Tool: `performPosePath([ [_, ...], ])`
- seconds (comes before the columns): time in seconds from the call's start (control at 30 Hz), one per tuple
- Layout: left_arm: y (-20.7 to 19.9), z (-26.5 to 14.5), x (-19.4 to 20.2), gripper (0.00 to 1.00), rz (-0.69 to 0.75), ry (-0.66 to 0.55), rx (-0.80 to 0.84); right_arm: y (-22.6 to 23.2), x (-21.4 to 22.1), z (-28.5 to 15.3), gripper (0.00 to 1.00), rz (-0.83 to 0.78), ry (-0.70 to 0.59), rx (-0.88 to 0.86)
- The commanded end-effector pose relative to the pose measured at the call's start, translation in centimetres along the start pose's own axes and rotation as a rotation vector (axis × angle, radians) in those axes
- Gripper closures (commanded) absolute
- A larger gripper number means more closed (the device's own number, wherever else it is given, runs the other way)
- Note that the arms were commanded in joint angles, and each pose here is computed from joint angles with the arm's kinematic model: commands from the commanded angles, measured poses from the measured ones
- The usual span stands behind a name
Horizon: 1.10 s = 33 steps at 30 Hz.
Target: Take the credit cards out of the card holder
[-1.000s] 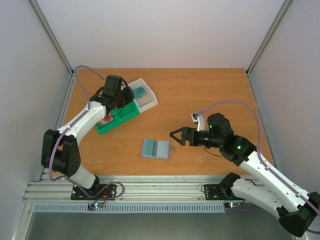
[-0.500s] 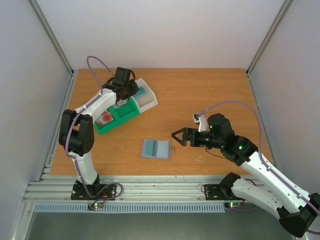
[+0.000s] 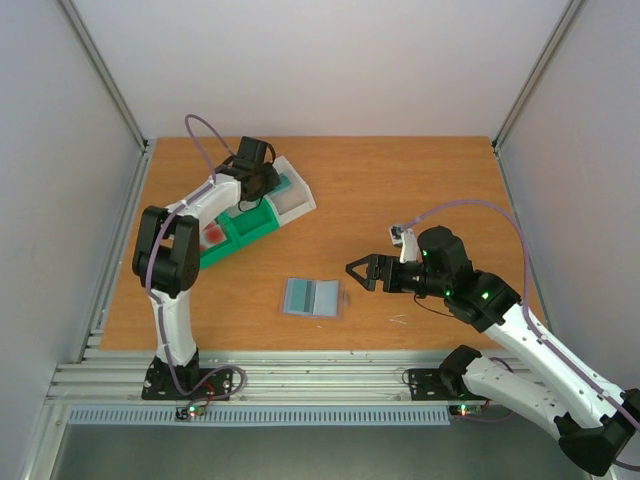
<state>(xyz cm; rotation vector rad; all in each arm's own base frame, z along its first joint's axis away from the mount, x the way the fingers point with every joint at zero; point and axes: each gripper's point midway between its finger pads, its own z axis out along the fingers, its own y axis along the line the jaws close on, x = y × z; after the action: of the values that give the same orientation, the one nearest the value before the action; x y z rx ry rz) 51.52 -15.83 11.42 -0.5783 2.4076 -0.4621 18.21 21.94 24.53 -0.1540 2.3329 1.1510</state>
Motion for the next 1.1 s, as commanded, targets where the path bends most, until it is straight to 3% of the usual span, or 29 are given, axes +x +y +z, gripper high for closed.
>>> performPosePath([
  [0.0, -0.8, 0.3, -2.1, 1.00, -0.022, -0.072, 0.017, 0.1, -0.5, -0.5, 0.02, -0.014, -0.019, 0.015],
  [0.47, 0.4, 2.0, -2.3, 0.98, -0.036, -0.093, -0.040, -0.7, -0.6, 0.0, 0.01, -0.011, -0.013, 0.050],
  [1.07, 0.9, 2.1, -3.1, 0.87, -0.014, -0.109, -0.084, -0.7, -1.0, 0.2, 0.02, -0.026, -0.012, 0.067],
])
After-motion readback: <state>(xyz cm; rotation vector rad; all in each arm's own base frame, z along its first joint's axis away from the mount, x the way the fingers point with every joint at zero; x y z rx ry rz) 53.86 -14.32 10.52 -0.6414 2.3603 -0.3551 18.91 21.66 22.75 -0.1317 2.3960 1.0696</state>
